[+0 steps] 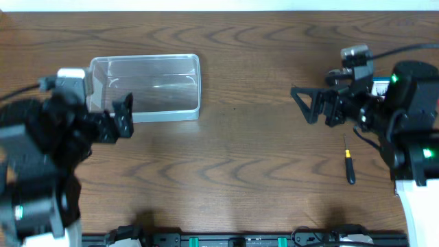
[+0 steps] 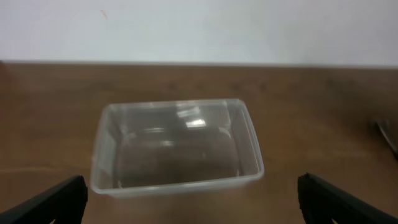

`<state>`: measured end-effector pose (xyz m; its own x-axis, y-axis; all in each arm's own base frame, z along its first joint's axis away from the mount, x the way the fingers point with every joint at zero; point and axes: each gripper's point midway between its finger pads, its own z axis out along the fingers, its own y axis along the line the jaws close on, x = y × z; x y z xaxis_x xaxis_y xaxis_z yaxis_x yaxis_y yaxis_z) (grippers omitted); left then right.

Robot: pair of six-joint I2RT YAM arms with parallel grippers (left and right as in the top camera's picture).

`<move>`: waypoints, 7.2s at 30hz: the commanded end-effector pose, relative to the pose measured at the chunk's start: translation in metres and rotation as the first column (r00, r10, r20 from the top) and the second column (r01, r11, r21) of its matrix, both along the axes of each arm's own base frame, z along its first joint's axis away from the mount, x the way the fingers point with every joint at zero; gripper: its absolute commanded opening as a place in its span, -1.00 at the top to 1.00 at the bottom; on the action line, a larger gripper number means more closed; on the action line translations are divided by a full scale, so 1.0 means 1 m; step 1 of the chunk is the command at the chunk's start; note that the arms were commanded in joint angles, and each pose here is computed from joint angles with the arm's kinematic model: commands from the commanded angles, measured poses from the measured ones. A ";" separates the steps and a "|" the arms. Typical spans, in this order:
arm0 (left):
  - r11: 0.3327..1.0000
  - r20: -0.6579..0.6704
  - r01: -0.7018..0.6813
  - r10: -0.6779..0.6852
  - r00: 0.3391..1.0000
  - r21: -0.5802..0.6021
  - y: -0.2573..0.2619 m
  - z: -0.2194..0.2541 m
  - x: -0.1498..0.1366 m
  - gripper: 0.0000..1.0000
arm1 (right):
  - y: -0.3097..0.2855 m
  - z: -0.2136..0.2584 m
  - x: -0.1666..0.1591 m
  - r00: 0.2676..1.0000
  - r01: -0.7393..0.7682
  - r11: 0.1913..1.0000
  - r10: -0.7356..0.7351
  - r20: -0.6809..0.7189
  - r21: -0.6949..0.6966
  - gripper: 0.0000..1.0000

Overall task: Pack container
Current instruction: 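Raise both arms and move the right gripper toward the clear container, then grip the container's right rim with the right gripper, then drag the clear container rightward toward table center with the right gripper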

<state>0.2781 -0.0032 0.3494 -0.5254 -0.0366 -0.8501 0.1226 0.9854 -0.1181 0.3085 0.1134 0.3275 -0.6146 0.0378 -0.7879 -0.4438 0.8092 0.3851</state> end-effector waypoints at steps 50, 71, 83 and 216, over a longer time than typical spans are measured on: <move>0.954 -0.610 -0.287 0.275 0.743 0.080 0.108 -0.059 0.070 -0.96 | 0.200 -0.143 0.091 0.872 -0.171 0.905 -0.046 -0.488 -0.390 -0.99; 0.956 -0.650 -0.284 0.264 0.713 0.078 0.104 -0.063 0.059 -0.96 | 0.216 -0.215 0.085 0.854 -0.174 0.818 -0.152 -0.498 -0.548 -0.98; 0.956 -0.654 -0.283 0.261 0.710 0.075 0.103 -0.063 0.058 -0.96 | 0.225 -0.210 0.108 0.862 -0.049 0.877 -0.204 -0.463 -0.478 -0.98; 0.954 -0.707 -0.291 0.251 0.661 0.067 0.097 -0.068 0.043 -0.96 | -0.028 -0.176 0.009 0.640 0.018 0.740 -0.525 -0.560 -0.673 0.98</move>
